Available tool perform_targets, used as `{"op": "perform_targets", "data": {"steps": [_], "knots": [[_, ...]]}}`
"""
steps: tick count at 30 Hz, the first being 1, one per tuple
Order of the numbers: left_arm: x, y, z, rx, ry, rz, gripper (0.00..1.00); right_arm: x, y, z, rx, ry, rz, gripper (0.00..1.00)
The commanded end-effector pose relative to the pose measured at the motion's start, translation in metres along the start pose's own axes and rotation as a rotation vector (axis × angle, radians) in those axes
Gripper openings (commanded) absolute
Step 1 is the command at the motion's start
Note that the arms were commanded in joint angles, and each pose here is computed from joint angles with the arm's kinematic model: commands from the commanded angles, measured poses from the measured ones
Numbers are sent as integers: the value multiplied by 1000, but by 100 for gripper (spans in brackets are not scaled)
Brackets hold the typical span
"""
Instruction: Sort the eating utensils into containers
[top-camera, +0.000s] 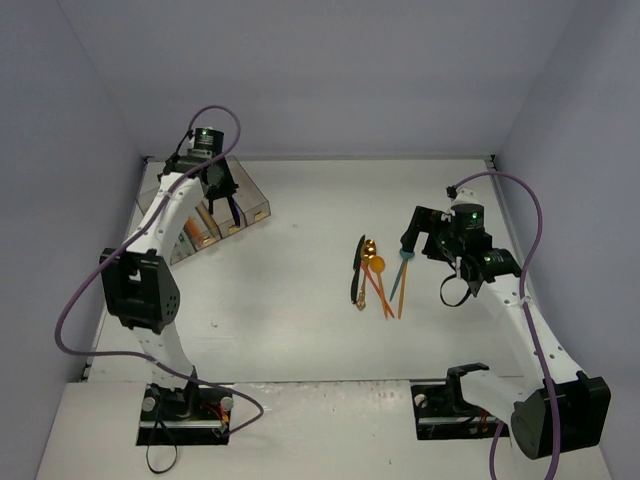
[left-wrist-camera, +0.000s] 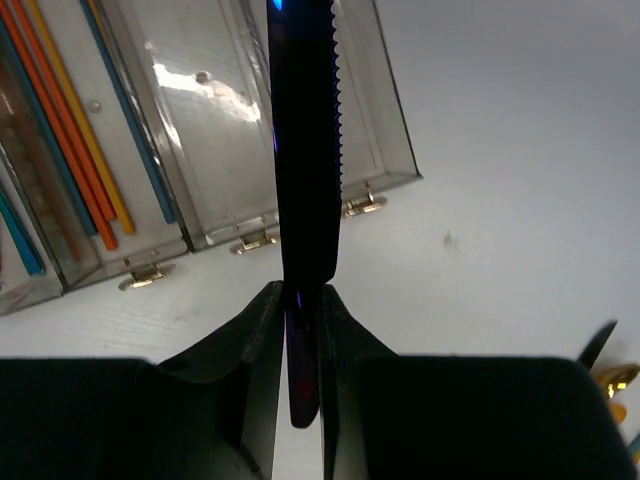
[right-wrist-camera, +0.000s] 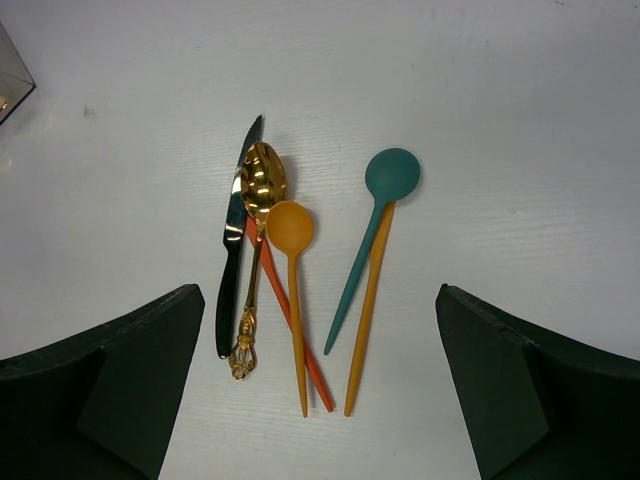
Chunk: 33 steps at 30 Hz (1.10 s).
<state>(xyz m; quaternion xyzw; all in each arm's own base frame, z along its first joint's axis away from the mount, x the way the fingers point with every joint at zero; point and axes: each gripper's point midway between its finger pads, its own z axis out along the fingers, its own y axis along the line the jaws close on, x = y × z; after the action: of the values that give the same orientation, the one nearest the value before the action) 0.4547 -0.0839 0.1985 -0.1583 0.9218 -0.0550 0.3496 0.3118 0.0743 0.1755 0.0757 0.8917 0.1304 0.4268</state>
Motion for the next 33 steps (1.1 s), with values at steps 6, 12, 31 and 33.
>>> {"op": "perform_targets", "data": {"steps": [6,12,31,33], "knots": [[-65,31,51,-40,-49,-205,0,-18,5,-8,-19,-67,-1,100],[-77,47,79,-78,-56,-245,0,-18,5,-9,-19,-68,0,100],[-40,61,128,-113,60,-212,0,-10,2,-3,-10,-40,-3,100],[-37,62,130,-112,71,-211,6,-11,2,-4,-11,-42,-3,100]]}}
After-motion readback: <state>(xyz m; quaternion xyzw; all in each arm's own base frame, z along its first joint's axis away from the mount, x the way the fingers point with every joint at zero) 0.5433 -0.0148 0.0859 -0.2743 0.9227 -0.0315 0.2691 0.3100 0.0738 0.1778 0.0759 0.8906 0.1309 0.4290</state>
